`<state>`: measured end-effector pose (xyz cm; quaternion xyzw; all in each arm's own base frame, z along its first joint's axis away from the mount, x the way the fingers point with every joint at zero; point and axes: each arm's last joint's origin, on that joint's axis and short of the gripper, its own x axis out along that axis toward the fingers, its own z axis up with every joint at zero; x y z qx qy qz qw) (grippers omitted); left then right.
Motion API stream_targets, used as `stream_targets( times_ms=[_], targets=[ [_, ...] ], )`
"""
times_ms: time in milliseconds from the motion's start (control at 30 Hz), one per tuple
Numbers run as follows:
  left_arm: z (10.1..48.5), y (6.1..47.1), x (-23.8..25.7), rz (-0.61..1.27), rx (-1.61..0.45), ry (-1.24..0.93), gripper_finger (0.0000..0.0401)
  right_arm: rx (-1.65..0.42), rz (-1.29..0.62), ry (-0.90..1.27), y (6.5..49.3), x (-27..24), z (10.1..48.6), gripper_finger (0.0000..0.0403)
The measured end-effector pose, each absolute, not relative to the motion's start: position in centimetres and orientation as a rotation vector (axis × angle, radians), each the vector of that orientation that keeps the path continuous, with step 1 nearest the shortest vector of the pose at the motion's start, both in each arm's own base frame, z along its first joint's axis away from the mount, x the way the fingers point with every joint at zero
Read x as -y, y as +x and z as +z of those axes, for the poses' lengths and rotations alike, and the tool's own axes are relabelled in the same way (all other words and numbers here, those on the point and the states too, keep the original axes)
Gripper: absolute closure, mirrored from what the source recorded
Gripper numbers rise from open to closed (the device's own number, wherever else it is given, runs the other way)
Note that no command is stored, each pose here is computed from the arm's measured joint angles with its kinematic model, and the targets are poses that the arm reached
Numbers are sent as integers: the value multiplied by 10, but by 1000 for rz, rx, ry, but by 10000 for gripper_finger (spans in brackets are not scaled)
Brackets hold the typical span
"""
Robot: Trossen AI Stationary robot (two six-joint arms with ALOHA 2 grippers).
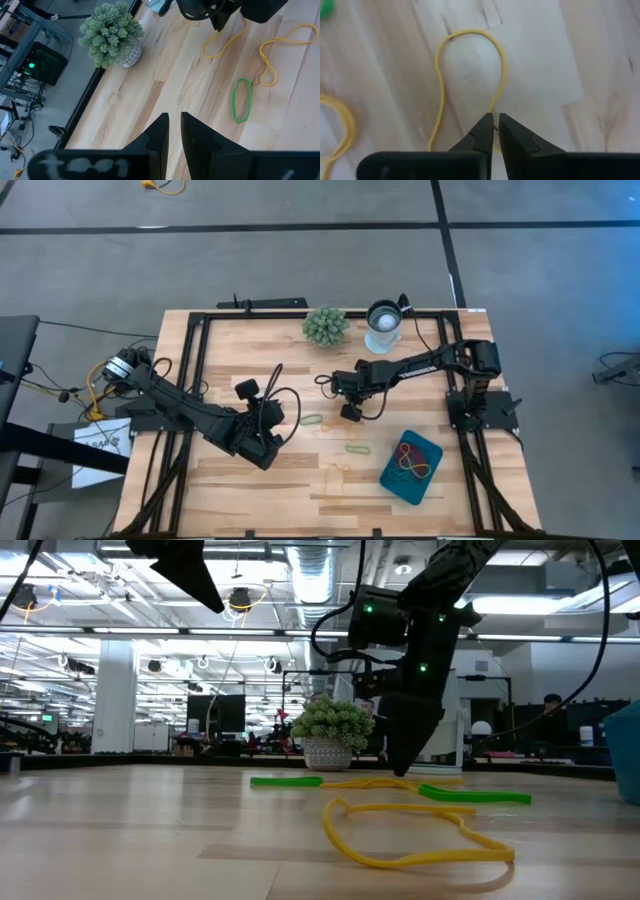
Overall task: Pick and place items into bin
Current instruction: Put the yellow rubber band into the blue bin
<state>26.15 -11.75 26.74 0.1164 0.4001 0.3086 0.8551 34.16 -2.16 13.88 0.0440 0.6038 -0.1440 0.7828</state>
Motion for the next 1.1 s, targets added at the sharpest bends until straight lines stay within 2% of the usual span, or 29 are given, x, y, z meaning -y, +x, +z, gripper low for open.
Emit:
stream_targets(
  times_ms=[200, 533, 633, 767, 867, 1000, 1100],
  targets=[
    [267, 262, 118, 649, -841, 245, 360, -1302, -313, 100, 342, 23, 139, 357],
    [267, 261, 117, 648, -842, 244, 360, -1364, -338, 105, 345, 31, 118, 322],
    [267, 261, 117, 648, -842, 244, 360, -1368, -317, 101, 345, 33, 116, 338],
    [267, 262, 117, 648, -842, 244, 360, -1354, -314, 99, 346, 33, 118, 392],
    [267, 262, 117, 649, -841, 244, 360, -1341, -305, 95, 345, 30, 125, 396],
    [267, 262, 117, 649, -841, 244, 360, -1390, -291, 51, 336, 20, 148, 401],
    [267, 261, 117, 654, -837, 235, 360, -1304, -305, 56, 331, 7, 193, 402]
  ],
)
